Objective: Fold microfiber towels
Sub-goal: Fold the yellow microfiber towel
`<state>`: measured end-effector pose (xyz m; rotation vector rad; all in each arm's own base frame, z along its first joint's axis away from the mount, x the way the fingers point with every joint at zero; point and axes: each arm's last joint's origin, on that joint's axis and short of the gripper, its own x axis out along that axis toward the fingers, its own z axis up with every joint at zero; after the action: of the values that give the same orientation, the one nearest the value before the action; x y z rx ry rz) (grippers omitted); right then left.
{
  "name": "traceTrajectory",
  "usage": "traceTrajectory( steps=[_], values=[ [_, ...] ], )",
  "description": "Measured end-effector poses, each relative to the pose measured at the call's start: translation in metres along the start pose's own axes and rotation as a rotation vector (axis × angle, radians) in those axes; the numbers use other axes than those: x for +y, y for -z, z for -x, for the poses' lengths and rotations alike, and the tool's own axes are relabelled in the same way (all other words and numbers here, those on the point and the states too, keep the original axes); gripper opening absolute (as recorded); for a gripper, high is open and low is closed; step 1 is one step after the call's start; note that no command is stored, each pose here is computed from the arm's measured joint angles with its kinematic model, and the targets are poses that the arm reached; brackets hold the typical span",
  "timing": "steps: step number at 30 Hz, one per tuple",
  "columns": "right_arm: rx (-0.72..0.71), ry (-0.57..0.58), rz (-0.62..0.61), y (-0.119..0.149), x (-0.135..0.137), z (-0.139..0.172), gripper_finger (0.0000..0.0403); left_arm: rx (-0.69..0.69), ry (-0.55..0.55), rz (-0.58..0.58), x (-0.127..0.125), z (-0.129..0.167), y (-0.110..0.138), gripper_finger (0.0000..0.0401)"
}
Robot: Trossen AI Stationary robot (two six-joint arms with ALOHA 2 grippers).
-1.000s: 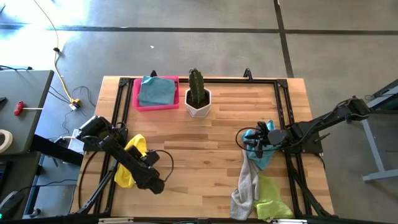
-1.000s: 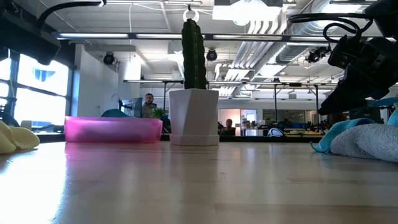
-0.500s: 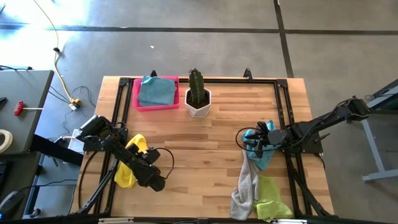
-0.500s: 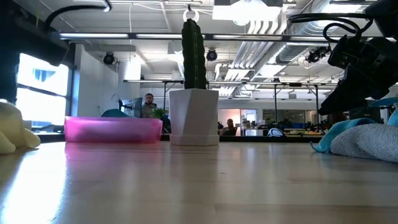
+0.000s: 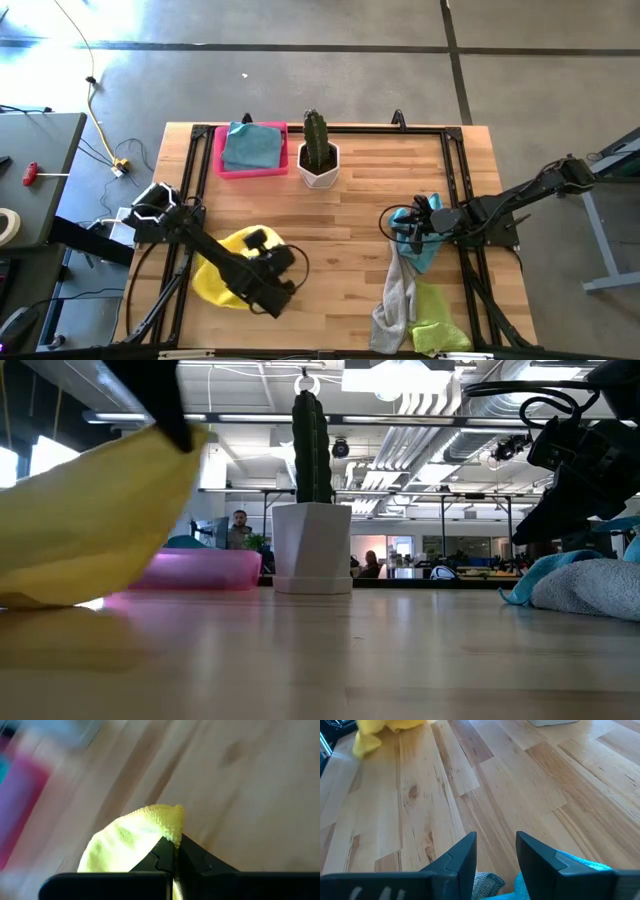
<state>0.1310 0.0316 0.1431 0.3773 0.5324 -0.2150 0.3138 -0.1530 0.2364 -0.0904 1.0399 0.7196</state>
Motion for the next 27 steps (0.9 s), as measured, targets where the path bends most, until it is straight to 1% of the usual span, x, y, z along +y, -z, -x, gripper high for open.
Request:
traceTrajectory(
  steps=[5,8,10,12,14,17,19,21,25,27],
  values=[
    [0.0,0.0,0.0,0.0,0.0,0.0,0.0128,-0.162,0.224,-0.127,-0.02,0.006,-0.032,0.0],
    [0.0,0.0,0.0,0.0,0.0,0.0,0.0128,-0.236,0.366,-0.179,-0.029,0.01,-0.046,0.0],
    [0.0,0.0,0.0,0.0,0.0,0.0,0.0128,-0.259,0.454,-0.218,-0.034,0.013,-0.05,0.0],
    [0.0,0.0,0.0,0.0,0.0,0.0,0.0128,-0.246,0.537,-0.27,-0.039,0.016,-0.048,0.0],
    [0.0,0.0,0.0,0.0,0.0,0.0,0.0128,-0.22,0.582,-0.294,-0.042,0.02,-0.043,0.0],
    [0.0,0.0,0.0,0.0,0.0,0.0,0.0128,-0.191,0.587,-0.316,-0.045,0.024,-0.034,0.0],
    [-0.006,0.007,0.0,0.0,0.0,0.0,0.0128,-0.183,0.568,-0.302,-0.045,0.026,-0.03,0.0],
    [-0.02,0.019,-0.002,-0.001,0.0,0.0,0.0128,-0.194,0.522,-0.27,-0.045,0.027,-0.028,0.0],
    [-0.04,0.008,-0.014,-0.003,0.001,0.0,0.0128,-0.23,0.403,-0.234,-0.039,0.022,-0.03,0.0],
    [-0.063,-0.008,-0.048,-0.005,0.002,0.0,0.0128,-0.25,0.354,-0.22,-0.035,0.019,-0.033,0.0]
  ],
)
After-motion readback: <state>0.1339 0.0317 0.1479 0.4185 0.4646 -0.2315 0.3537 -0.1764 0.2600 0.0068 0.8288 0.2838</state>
